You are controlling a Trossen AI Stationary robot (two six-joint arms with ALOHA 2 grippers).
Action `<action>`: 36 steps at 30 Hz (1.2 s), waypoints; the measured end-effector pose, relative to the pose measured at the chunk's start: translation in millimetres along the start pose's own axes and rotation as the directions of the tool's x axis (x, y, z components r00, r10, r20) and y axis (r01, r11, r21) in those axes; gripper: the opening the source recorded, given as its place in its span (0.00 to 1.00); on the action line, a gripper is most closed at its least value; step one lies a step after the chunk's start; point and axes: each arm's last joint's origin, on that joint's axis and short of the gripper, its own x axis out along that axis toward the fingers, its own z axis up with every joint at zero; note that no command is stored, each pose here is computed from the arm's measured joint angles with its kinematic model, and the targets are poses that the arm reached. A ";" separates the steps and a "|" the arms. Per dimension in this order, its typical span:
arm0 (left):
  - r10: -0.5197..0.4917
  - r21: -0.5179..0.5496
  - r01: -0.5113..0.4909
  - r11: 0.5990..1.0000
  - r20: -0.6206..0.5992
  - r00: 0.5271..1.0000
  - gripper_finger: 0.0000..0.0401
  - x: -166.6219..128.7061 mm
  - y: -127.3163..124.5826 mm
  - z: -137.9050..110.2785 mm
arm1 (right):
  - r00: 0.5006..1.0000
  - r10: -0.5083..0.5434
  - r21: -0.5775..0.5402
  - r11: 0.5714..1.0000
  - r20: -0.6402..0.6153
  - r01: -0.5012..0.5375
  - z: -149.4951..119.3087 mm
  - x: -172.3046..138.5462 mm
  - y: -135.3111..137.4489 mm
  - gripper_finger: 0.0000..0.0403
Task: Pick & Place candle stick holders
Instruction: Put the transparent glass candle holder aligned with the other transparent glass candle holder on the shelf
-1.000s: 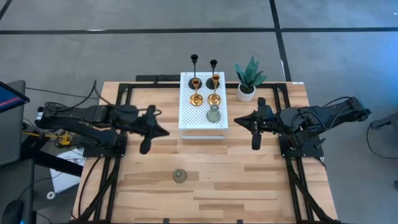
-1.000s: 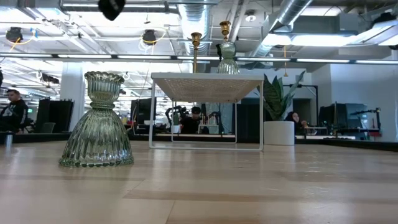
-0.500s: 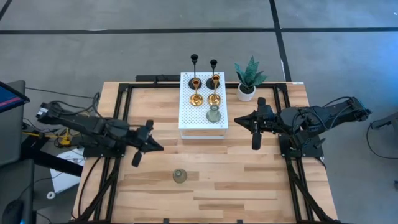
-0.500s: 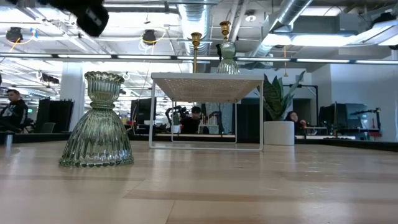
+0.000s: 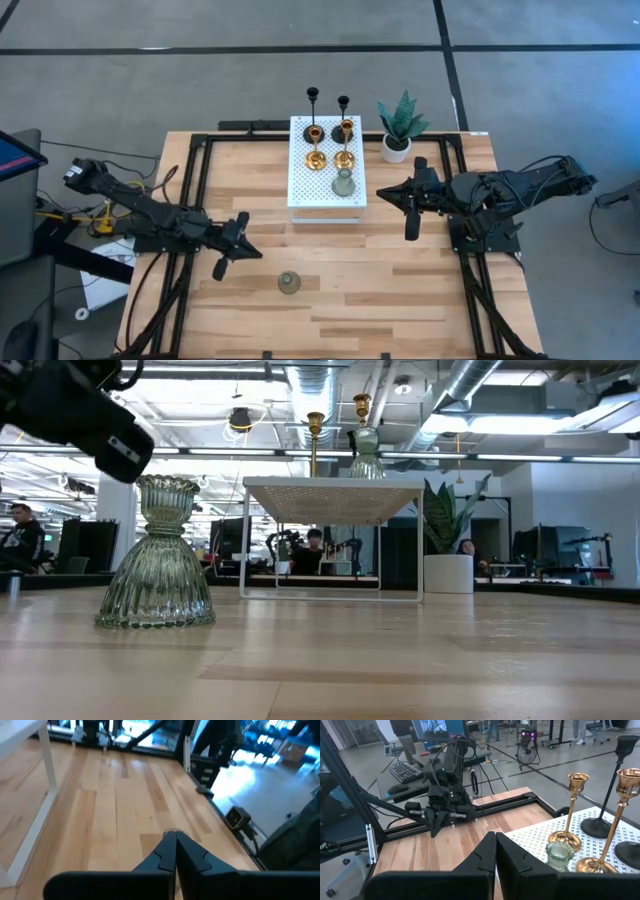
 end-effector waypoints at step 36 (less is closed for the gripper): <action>-0.049 0.220 0.067 0.973 -0.088 0.995 0.02 -5.0 8.9 -51.6 | 0.999 -0.020 0.079 0.997 -0.026 0.022 -3.0 2.0 -1.9 0.00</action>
